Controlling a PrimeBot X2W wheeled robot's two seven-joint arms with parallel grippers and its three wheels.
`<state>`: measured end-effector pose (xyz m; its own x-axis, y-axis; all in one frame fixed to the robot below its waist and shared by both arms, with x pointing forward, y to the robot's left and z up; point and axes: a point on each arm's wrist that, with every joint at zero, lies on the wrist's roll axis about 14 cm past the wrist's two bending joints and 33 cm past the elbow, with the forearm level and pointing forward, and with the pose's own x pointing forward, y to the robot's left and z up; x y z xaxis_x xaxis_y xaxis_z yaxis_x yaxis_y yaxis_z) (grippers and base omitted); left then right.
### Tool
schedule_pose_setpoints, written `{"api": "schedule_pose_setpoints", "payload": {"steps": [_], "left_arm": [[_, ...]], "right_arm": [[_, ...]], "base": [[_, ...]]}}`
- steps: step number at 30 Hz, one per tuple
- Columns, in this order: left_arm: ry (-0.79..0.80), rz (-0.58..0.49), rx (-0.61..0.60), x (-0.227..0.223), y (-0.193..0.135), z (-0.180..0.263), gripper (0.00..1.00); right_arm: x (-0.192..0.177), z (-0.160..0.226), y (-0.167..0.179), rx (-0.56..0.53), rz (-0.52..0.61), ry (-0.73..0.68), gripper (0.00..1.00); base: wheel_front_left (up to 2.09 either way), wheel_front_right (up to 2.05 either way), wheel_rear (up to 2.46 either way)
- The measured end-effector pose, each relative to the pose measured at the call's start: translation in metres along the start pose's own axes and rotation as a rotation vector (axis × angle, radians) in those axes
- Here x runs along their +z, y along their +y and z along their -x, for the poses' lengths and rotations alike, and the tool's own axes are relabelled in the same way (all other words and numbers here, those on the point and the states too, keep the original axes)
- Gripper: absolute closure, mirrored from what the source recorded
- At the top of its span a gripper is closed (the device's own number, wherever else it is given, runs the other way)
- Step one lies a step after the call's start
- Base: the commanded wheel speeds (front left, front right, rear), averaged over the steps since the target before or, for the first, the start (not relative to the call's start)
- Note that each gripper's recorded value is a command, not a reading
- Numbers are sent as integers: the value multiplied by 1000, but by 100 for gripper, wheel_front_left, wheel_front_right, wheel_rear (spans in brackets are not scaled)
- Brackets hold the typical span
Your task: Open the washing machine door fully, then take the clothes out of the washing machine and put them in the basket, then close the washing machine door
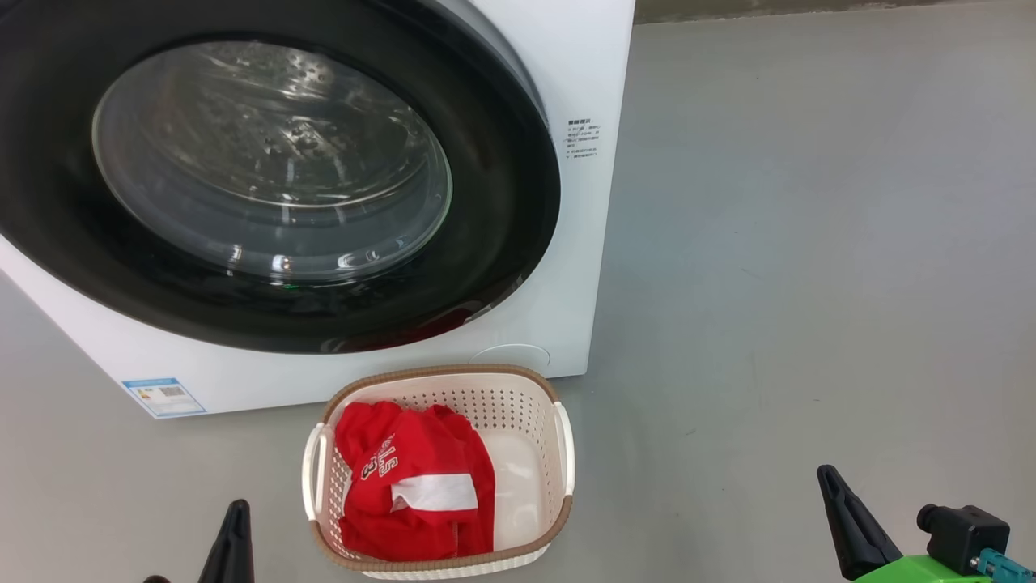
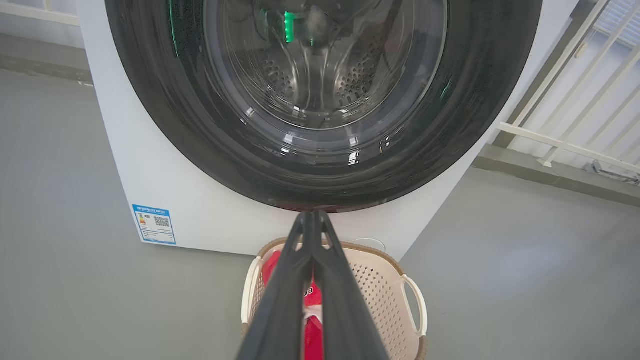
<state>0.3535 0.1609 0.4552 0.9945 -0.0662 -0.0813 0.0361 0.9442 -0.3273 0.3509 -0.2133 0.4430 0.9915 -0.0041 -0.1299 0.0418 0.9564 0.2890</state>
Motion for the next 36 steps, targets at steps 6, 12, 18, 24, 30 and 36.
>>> {"api": "schedule_pose_setpoints", "payload": {"steps": [6, 12, 18, 24, 30, 36], "left_arm": [[8, 65, 17, -1, 3, 0, 100], [17, 129, 32, -2, 6, 1, 100], [20, 192, 45, -2, 8, 0, 100], [21, 256, 60, -2, 10, 1, 100], [12, 308, 60, 2, 10, -3, 100], [16, 373, 71, 2, 12, -3, 100]], "right_arm": [[-1, 0, -1, -14, -62, 7, 100], [0, -1, -2, -25, -126, 6, 100], [0, -1, -3, -36, -188, 7, 100], [2, -2, -4, -51, -258, 4, 100], [2, -2, -4, -57, -308, 3, 100], [3, -3, -4, -63, -371, 5, 100]], "base": [[0, 0, 0], [0, 0, 0], [0, 0, 0], [0, 0, 0], [0, 0, 0], [0, 0, 0]]}}
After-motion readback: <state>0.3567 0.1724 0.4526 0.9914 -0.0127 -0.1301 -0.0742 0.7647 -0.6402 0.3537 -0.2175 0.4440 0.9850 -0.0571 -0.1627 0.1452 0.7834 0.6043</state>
